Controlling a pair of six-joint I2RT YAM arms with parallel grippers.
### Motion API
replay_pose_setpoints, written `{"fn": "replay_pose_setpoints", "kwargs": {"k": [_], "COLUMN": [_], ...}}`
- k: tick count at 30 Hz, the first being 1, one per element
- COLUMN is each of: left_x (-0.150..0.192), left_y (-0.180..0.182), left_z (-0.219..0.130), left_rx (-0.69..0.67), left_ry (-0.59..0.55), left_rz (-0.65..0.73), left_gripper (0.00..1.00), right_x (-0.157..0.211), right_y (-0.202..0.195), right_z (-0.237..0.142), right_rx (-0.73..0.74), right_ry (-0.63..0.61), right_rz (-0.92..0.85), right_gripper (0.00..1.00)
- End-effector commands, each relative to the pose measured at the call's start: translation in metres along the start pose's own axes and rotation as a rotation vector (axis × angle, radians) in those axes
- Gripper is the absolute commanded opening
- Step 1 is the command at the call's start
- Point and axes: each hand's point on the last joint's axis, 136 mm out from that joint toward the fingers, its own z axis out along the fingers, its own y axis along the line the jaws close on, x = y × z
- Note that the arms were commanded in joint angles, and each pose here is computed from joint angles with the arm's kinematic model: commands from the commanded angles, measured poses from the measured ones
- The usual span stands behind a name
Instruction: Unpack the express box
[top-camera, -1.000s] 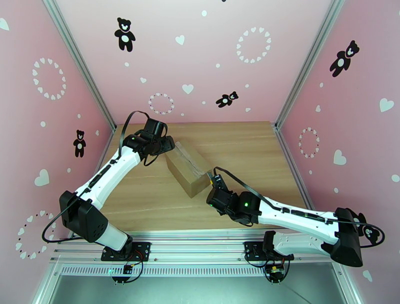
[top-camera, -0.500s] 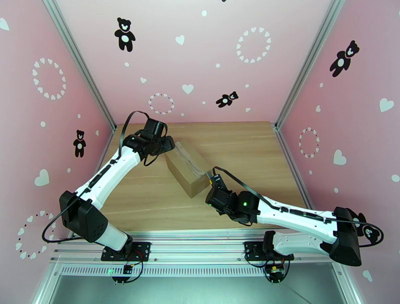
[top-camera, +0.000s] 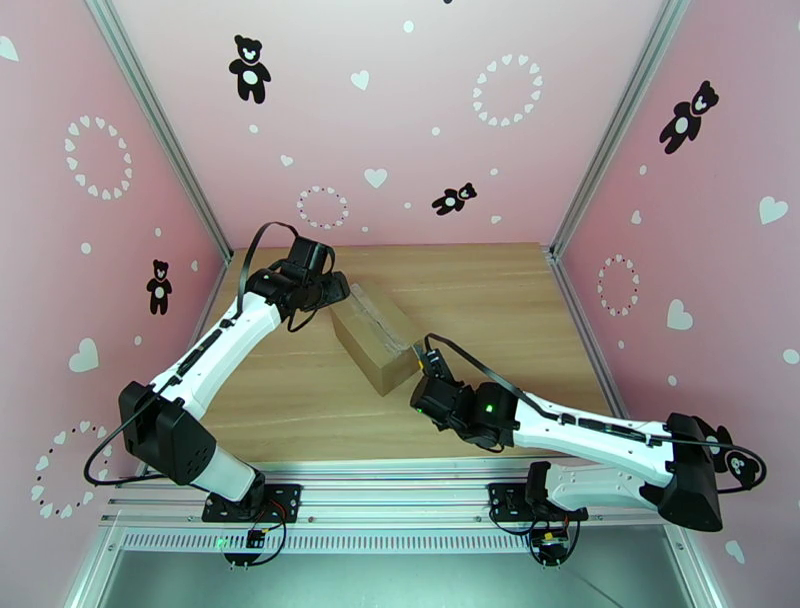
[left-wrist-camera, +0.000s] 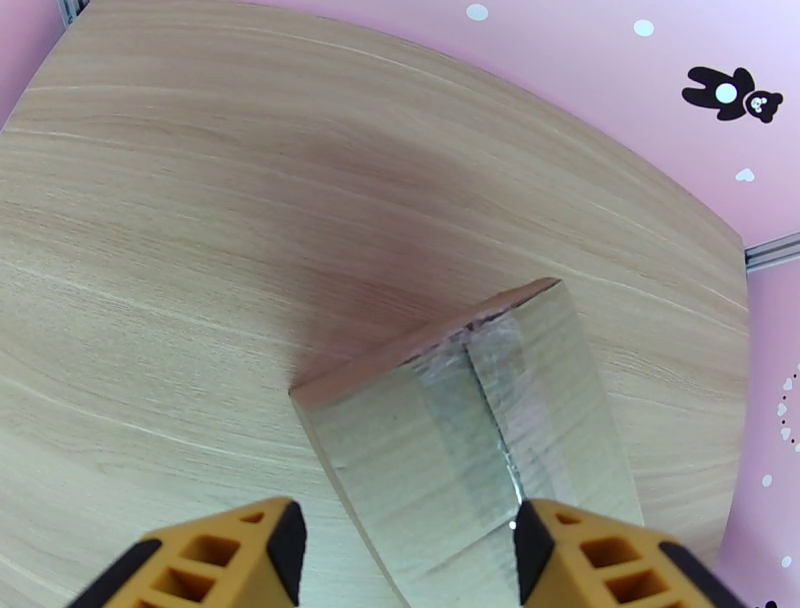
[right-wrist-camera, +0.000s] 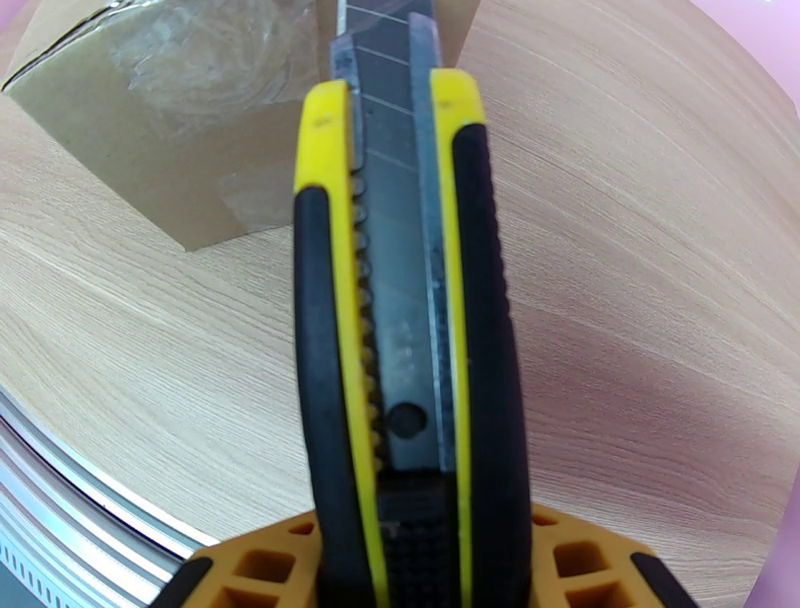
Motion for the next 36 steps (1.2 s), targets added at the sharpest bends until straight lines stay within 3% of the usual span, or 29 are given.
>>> {"fn": "replay_pose_setpoints", "kwargs": {"k": [1,27,36], "left_x": [-0.001,0.009,0.035], "left_y": [-0.004,-0.004,0.018], "left_z": [0.001,0.002,-0.022], "left_rx": [0.018,0.032,0.016], "left_ry": [0.001,0.025,0.048], "left_rz": [-0.007,-0.015,-0.039], "left_gripper": [0.62,0.61,0.59], "right_x": [-0.011,-0.014,-0.012], "right_y": [0.006,0.01,0.011], "right_z": [-0.006,-0.008,-0.005], "right_rx": [-0.008,-0.018,-0.007], "right_ry": [-0.024,-0.029,-0.016], "right_rz": [-0.005,-0.015,-0.02], "right_gripper": [0.0,0.0,0.0]}}
